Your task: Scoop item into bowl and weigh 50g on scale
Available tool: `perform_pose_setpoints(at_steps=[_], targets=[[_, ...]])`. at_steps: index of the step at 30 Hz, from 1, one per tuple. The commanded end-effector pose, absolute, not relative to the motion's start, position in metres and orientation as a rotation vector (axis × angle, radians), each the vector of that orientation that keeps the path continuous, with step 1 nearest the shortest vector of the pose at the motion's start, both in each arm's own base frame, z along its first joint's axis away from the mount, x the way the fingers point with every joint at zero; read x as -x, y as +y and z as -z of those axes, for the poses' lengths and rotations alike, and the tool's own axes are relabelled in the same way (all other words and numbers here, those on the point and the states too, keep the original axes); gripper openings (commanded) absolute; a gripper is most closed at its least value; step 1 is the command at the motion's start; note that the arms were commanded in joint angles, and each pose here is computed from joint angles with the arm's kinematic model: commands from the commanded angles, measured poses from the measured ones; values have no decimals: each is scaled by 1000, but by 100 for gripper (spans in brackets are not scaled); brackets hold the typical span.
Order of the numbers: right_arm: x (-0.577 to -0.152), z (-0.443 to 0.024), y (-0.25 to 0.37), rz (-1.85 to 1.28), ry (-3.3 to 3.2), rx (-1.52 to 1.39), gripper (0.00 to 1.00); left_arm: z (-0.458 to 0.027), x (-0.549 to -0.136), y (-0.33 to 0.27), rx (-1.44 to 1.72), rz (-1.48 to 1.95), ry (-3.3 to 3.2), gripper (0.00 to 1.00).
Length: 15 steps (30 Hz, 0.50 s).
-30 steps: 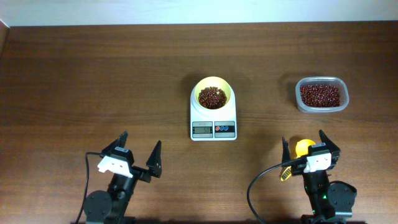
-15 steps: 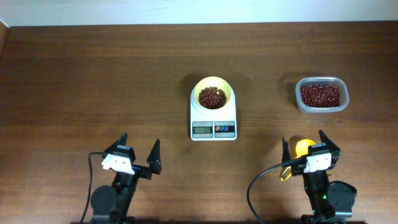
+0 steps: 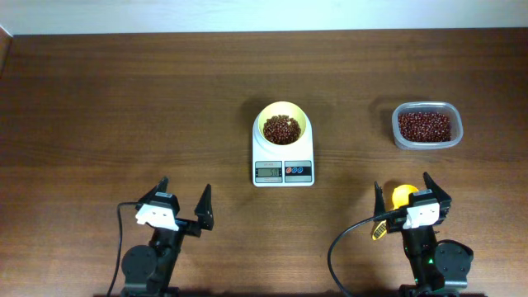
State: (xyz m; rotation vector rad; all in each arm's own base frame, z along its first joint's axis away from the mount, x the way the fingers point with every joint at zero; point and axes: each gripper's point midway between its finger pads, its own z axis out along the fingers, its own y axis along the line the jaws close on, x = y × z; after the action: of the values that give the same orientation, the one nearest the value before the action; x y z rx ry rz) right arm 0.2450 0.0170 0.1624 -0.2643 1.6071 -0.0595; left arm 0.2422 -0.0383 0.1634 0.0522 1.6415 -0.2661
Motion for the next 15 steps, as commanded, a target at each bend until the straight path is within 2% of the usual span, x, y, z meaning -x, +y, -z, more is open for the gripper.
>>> perform_pose_setpoints(at_steps=[1, 15], targets=[[-245, -160, 15, 58, 1614, 247, 99, -158, -244, -27, -10, 200, 1646, 99], [-245, -160, 15, 58, 1614, 247, 99, -156, -245, -21, -25, 114, 1652, 99]])
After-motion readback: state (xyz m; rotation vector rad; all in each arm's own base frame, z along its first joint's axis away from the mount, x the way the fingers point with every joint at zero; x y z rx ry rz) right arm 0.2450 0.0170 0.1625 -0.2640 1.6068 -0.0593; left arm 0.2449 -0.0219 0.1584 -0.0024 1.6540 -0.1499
